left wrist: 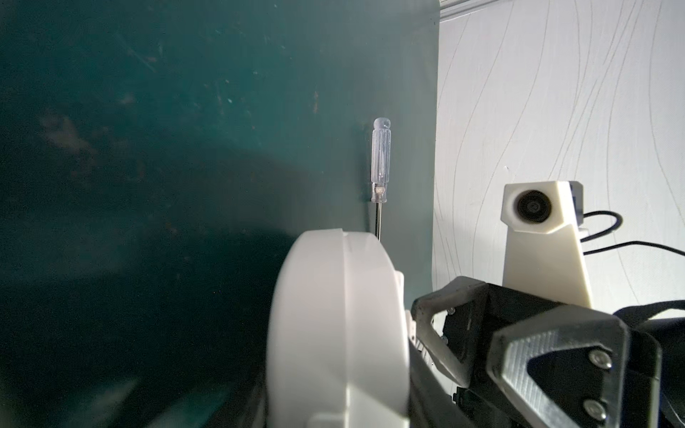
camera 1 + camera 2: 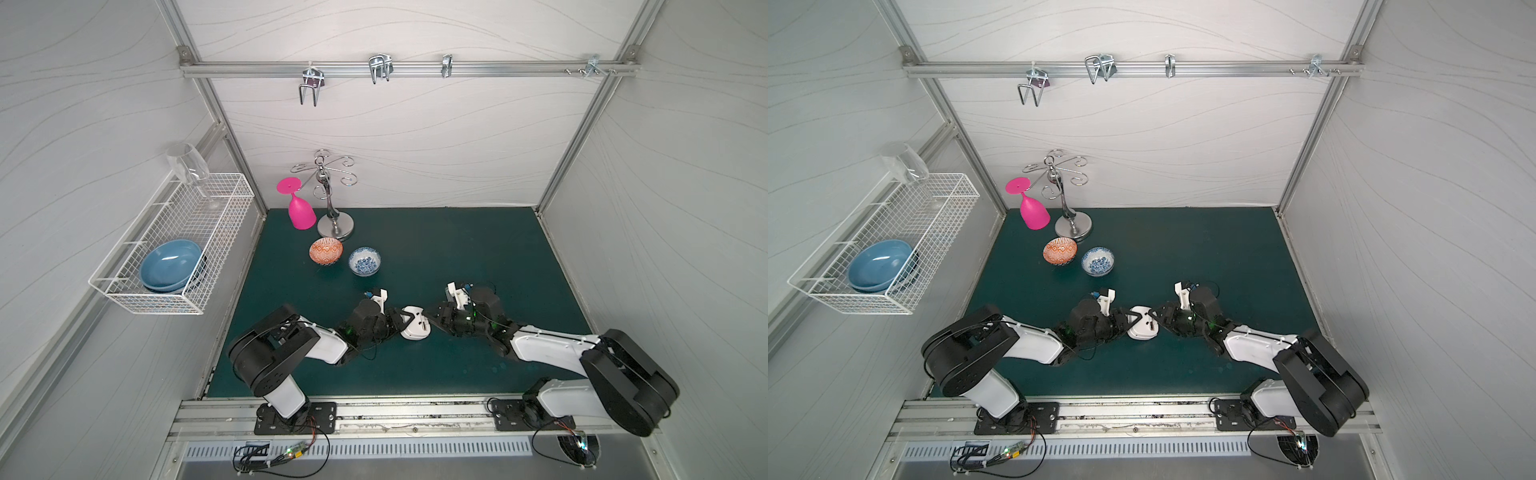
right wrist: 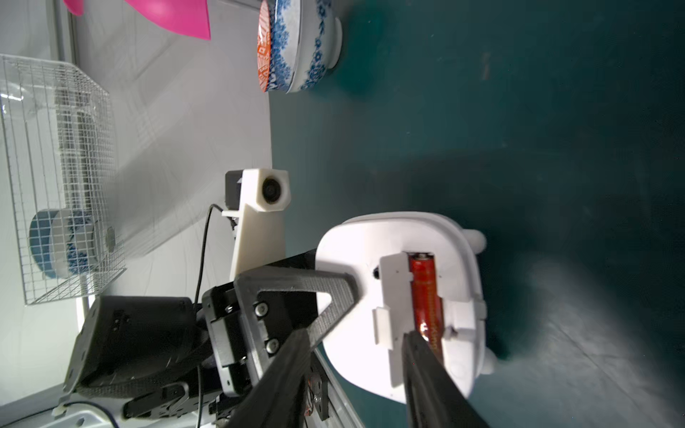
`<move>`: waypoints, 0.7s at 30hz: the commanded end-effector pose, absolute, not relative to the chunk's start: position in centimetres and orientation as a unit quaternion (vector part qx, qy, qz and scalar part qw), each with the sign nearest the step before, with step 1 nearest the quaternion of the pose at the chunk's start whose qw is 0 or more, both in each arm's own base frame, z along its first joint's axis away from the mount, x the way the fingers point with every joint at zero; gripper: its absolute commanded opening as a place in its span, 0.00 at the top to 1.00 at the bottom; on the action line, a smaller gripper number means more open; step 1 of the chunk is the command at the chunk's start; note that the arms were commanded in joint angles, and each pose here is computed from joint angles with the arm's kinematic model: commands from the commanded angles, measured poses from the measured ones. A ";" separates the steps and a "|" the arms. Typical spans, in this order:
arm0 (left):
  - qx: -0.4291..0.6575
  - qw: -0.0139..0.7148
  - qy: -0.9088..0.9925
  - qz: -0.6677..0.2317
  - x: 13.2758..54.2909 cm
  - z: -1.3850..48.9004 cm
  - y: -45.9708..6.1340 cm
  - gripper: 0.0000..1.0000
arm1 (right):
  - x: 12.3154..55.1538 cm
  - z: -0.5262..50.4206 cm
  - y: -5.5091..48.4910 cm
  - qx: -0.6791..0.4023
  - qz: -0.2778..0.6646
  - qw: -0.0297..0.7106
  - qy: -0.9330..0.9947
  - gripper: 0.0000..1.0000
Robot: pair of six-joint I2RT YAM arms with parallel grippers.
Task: Remove the battery from the alarm
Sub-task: Remove the cover from the alarm.
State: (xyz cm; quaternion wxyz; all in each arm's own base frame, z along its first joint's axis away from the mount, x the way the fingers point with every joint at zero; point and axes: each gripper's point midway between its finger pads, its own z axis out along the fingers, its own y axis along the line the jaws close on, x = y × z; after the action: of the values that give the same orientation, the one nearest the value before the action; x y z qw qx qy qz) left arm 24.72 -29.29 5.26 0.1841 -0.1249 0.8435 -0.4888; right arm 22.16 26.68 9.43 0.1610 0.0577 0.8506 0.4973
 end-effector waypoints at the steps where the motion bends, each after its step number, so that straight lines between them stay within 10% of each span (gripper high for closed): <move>1: -0.119 0.171 0.871 -0.446 23.9 3.3 -28.5 0.81 | 22.0 8.0 24.1 0.046 0.432 0.185 0.882 0.52; 13: -0.105 0.170 0.881 -0.428 24.0 3.3 -28.5 0.80 | 20.6 8.9 24.3 -0.089 0.324 0.212 0.918 0.30; 21: -0.106 0.169 0.880 -0.431 23.9 3.4 -28.5 0.81 | 21.2 7.5 26.1 -0.102 0.283 0.211 0.930 0.33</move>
State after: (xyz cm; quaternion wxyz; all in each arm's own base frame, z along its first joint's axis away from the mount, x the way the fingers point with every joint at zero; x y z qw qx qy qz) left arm 24.85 -29.39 5.46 0.1856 -0.1087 0.8566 -0.4690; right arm 20.93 26.96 8.68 0.2094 -0.1020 0.9168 0.3243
